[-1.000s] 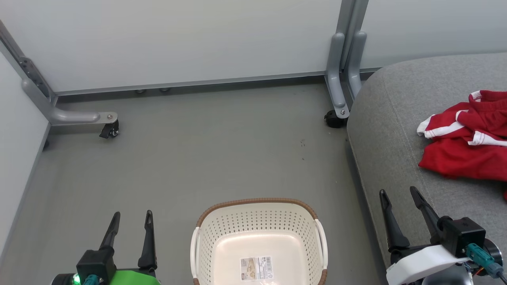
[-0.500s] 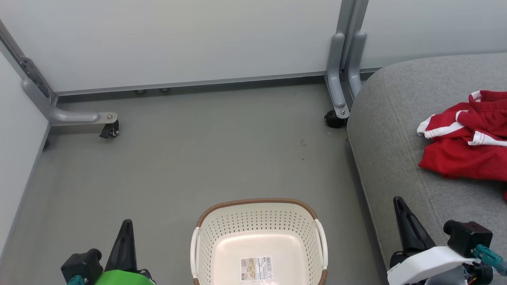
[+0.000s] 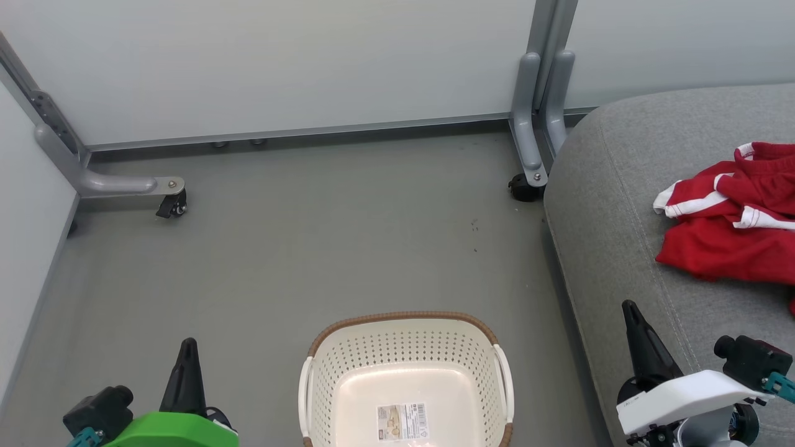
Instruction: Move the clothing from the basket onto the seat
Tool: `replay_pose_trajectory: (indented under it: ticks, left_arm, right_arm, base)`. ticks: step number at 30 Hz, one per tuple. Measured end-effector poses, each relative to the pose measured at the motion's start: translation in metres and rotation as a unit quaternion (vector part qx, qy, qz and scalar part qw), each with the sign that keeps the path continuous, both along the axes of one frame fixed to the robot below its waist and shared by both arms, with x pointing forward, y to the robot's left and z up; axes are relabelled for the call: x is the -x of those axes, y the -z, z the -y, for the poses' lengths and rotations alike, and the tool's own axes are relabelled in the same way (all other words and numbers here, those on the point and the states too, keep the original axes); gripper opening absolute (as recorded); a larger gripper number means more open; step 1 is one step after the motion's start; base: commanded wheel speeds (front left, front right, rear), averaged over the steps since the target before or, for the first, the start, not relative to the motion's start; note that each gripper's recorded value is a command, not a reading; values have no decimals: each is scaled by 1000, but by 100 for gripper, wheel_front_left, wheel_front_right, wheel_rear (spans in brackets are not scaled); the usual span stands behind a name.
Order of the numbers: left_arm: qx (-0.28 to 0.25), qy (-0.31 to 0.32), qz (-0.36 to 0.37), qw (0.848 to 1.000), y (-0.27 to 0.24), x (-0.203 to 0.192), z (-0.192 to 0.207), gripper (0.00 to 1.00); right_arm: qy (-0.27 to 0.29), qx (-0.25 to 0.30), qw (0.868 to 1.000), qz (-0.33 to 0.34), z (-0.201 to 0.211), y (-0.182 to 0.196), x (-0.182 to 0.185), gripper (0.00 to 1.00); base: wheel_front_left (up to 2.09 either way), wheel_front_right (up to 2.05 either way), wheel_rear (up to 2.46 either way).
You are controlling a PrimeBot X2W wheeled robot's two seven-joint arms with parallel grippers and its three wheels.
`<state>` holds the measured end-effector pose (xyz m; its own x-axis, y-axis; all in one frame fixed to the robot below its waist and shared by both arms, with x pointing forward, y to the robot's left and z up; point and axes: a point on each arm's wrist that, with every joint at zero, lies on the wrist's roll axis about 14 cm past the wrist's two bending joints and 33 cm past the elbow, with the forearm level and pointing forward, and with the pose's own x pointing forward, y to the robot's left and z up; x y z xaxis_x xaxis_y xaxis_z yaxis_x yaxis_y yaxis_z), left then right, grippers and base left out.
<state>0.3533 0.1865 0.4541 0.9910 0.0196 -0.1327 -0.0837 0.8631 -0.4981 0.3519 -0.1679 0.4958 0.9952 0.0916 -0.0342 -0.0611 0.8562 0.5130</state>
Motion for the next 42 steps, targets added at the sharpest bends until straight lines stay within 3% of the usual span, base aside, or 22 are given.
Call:
replay_pose_trajectory:
  ticks: [17,42]
  left_arm:
    - [128,-25,-2,991,-5,-8,-6,0]
    - [273,-39,11,961,-17,-17,-10,0]
  right_arm:
    - [16,-128,992,-11,7,0,-9,0]
    - [35,-271,962,-19,16,-1,-19,0]
  base:
    - [0,0,0]
    - [0,0,0]
